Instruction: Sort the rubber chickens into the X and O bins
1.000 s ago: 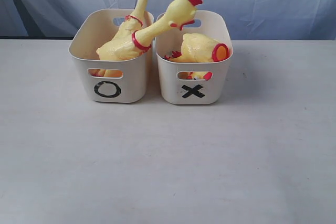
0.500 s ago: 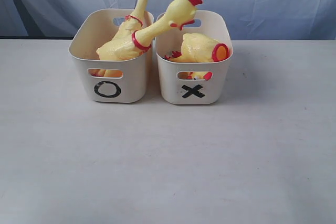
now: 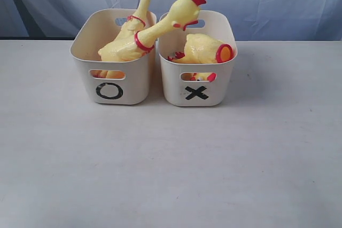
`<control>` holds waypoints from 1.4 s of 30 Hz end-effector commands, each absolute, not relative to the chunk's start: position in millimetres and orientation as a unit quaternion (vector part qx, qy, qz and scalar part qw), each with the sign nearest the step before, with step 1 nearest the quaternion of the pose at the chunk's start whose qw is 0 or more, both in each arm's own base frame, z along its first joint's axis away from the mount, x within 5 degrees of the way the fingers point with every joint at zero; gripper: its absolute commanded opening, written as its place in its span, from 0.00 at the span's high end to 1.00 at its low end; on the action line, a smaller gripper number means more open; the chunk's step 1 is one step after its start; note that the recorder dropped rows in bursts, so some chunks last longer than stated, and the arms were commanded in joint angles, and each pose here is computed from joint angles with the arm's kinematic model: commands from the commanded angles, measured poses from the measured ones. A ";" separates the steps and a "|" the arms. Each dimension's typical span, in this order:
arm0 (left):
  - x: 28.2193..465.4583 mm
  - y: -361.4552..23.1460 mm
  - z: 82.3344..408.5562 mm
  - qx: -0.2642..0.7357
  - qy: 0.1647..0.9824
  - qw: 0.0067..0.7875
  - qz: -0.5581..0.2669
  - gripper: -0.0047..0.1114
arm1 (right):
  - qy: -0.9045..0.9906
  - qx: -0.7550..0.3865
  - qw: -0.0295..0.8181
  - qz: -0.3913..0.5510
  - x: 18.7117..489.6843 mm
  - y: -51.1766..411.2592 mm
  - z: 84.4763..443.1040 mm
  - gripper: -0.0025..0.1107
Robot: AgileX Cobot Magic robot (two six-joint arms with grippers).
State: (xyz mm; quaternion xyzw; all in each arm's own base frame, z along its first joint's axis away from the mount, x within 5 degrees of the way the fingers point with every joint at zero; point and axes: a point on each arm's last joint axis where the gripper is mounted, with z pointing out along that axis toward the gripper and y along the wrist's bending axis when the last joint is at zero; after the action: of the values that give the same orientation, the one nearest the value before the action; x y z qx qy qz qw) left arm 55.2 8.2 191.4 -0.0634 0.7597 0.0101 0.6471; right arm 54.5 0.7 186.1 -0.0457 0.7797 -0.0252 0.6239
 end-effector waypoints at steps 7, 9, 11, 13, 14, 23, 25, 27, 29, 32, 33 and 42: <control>54.1 12.5 190.9 -0.094 0.755 0.648 0.034 0.96 | 0.773 -0.044 0.632 -0.027 54.6 0.5 187.1 0.99; 54.1 12.5 190.9 -0.094 0.755 0.648 0.034 0.96 | 0.773 -0.044 0.632 -0.027 54.6 0.5 187.1 0.99; 54.1 12.5 190.9 -0.094 0.755 0.648 0.034 0.96 | 0.773 -0.044 0.632 -0.027 54.6 0.5 187.1 0.99; 54.1 12.4 191.0 -0.094 0.755 0.649 0.034 0.96 | 0.774 -0.040 0.632 -0.022 54.6 0.9 187.1 0.99; 54.1 12.5 191.1 -0.091 0.755 0.649 0.038 0.96 | 0.774 -0.039 0.632 -0.020 54.6 1.0 187.1 0.99; 54.1 12.4 191.2 -0.025 0.759 0.644 0.093 0.96 | 0.777 -0.028 0.628 -0.004 54.4 1.9 186.1 0.99; 54.0 12.3 190.2 -0.030 0.763 0.640 0.088 0.96 | 0.780 -0.027 0.625 -0.003 54.2 2.0 185.3 0.99; 53.9 12.1 189.6 -0.037 0.765 0.638 0.080 0.96 | 0.780 -0.027 0.625 -0.003 54.2 2.0 185.3 0.99; 53.9 12.0 189.5 -0.037 0.765 0.638 0.080 0.96 | 0.780 -0.027 0.625 -0.003 54.2 2.0 185.3 0.99; 53.9 12.0 189.5 -0.037 0.765 0.638 0.080 0.96 | 0.780 -0.027 0.625 -0.003 54.2 2.0 185.3 0.99; 54.0 11.9 190.0 -0.037 0.763 0.640 0.079 0.96 | 0.780 -0.027 0.625 -0.003 54.2 2.0 185.3 0.99; 54.1 11.9 190.4 -0.036 0.762 0.642 0.080 0.96 | 0.780 -0.027 0.625 -0.003 54.2 2.0 185.3 0.99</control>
State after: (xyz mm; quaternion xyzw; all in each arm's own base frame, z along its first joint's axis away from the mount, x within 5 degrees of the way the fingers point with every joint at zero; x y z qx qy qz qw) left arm 54.3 12.1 190.5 -0.0341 0.7649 0.0817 0.6380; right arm 54.3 2.3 185.6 -0.0302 0.7820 -0.0017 0.6226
